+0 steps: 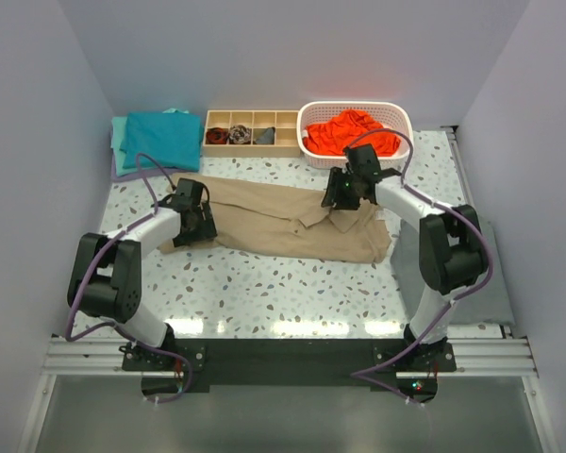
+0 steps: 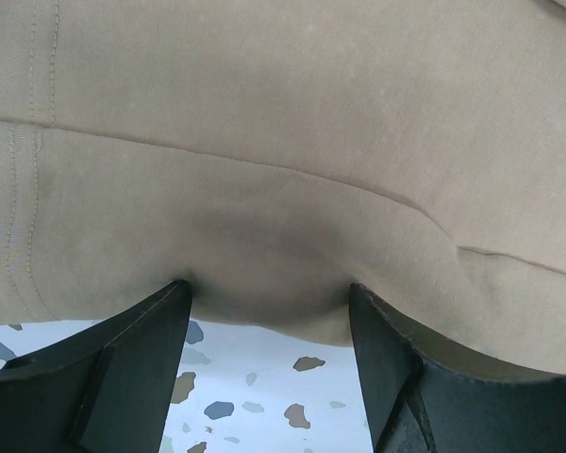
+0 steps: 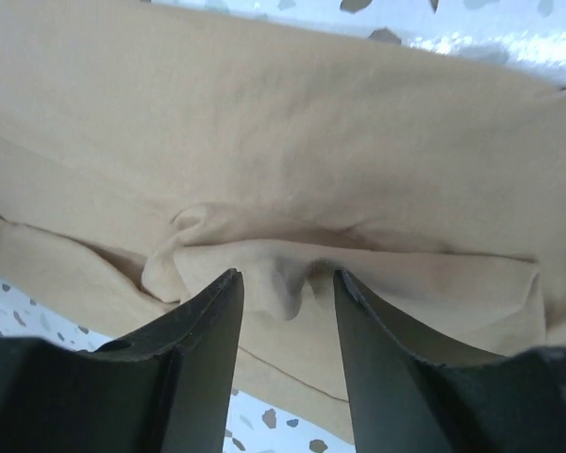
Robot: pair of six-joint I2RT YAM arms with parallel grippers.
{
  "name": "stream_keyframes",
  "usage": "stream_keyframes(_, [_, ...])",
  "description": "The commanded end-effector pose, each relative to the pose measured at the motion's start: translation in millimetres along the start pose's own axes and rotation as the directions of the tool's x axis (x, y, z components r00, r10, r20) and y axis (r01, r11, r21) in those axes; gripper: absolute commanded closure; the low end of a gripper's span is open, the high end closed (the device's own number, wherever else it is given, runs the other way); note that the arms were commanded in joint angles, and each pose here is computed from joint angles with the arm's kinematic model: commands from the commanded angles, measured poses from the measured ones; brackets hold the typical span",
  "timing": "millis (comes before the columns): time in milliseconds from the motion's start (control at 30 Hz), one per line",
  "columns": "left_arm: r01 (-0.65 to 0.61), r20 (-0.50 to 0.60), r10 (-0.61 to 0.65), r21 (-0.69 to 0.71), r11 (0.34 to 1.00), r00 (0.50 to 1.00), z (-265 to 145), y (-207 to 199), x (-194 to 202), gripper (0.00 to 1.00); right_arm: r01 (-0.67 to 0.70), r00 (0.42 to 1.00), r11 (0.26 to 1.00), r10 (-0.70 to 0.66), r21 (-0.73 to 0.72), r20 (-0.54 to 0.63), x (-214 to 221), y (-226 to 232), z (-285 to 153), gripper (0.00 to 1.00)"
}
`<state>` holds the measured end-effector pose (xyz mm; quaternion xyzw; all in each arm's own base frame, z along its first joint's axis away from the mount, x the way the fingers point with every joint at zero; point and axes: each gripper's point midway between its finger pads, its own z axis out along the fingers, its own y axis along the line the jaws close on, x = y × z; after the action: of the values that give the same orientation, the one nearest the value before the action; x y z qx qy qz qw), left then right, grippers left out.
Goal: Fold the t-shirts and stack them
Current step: Fold the tshirt
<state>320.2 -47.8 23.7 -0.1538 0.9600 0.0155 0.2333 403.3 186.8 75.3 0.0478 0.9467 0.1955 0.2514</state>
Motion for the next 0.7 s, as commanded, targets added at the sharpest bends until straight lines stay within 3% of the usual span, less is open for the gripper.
stream_keyframes(0, [-0.002, 0.021, 0.001, 0.018, 1.000, 1.000, -2.2, -3.7, -10.5, 0.28, 0.076, 0.989, 0.993, -0.086, 0.085, 0.123, -41.4, -4.1, -19.0, 0.51])
stream_keyframes(167, [0.001, 0.035, -0.001, 0.012, 1.000, 0.999, -6.1, -2.1, -13.8, 0.28, 0.128, 0.970, 0.985, -0.149, 0.115, 0.192, -52.2, -3.5, -54.6, 0.47])
stream_keyframes(400, [0.008, 0.069, -0.010, 0.022, 1.000, 0.998, -15.1, -4.4, -24.6, 0.28, 0.101, 0.995, 0.994, -0.100, -0.044, 0.019, 20.7, 10.3, -56.7, 0.47])
stream_keyframes(600, [0.013, 0.117, -0.022, 0.078, 0.997, 0.993, -31.1, -13.5, -37.1, 0.25, 0.085, 0.995, 0.994, -0.088, -0.069, -0.042, 47.4, 13.4, -46.7, 0.48])
stream_keyframes(633, [0.013, 0.131, -0.024, 0.089, 0.996, 0.991, -35.1, -14.7, -40.1, 0.00, 0.087, 0.995, 0.994, -0.090, -0.070, -0.044, 47.6, 14.3, -43.9, 0.48])
stream_keyframes(667, [0.011, 0.144, -0.025, 0.100, 0.995, 0.989, -37.5, -16.3, -42.9, 0.00, 0.086, 0.995, 0.994, -0.090, -0.072, -0.045, 47.3, 15.5, -41.1, 0.48])
